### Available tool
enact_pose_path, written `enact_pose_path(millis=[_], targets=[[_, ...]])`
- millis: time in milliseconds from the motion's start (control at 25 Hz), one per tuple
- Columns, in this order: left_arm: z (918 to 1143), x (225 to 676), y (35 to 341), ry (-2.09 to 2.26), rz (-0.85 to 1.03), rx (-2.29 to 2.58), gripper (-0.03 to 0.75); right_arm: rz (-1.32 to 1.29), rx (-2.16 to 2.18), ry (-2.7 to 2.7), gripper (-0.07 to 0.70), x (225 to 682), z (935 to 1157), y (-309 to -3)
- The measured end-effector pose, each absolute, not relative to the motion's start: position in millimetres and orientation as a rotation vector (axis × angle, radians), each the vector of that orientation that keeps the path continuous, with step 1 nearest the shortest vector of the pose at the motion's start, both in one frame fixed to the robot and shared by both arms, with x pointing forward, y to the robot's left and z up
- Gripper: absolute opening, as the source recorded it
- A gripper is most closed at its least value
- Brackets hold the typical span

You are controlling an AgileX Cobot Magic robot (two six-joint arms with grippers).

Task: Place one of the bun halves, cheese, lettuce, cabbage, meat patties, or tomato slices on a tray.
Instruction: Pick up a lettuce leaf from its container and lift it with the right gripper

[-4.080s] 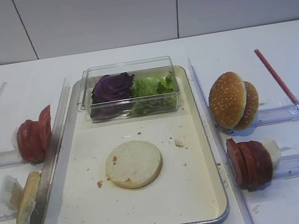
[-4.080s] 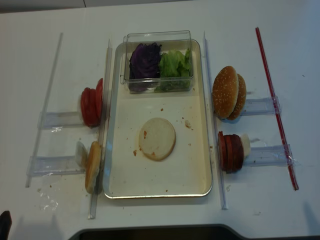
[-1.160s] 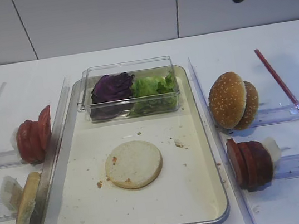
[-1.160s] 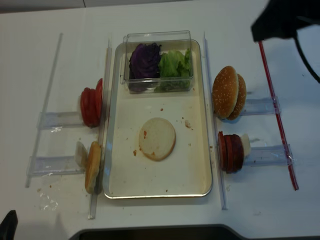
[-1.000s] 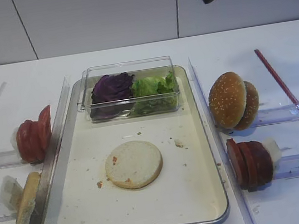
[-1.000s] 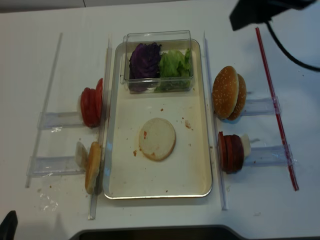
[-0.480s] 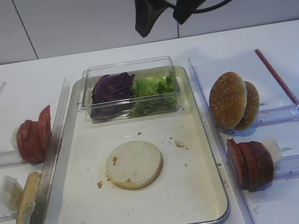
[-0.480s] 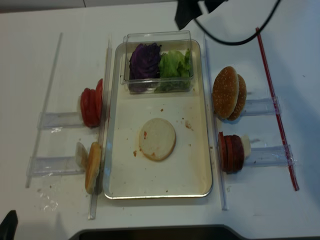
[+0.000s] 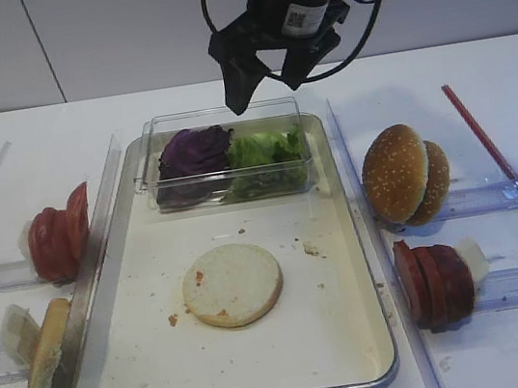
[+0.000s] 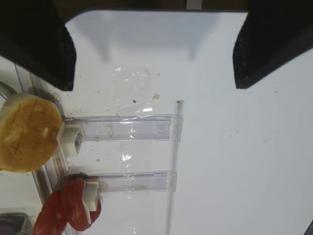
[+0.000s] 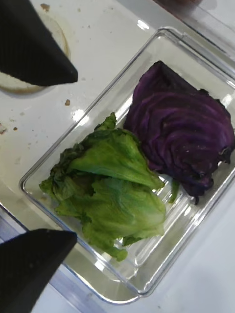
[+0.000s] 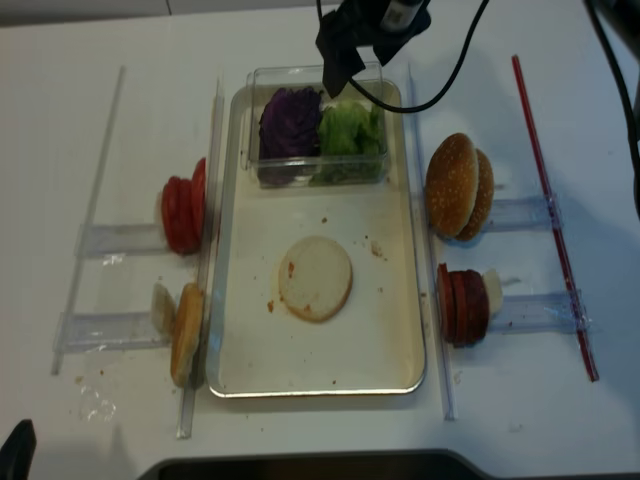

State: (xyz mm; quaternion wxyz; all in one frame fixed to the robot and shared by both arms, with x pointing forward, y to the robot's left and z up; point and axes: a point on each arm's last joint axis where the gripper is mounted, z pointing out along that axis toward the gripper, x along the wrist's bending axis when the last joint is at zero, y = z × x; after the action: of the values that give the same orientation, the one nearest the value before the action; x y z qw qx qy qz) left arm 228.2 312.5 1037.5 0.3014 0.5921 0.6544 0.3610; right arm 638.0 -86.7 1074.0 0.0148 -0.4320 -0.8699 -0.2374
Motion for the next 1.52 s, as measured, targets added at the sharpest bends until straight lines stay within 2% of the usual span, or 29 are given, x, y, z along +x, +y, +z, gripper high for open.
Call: enact_pose_path(millis=[800, 1320, 1520], targets=[[1037, 228, 312, 1.736, 0.957, 1.571, 0.598, -0.635, -1.150, -2.803, 0.477, 662, 1020, -75], [1037, 228, 312, 1.736, 0.957, 1.571, 0.598, -0.652, -1.122, -2.822, 0.449, 667, 1010, -73], [1037, 228, 312, 1.736, 0.957, 1.571, 0.598, -0.642, -1.108, -2.825, 0.436, 671, 998, -71]])
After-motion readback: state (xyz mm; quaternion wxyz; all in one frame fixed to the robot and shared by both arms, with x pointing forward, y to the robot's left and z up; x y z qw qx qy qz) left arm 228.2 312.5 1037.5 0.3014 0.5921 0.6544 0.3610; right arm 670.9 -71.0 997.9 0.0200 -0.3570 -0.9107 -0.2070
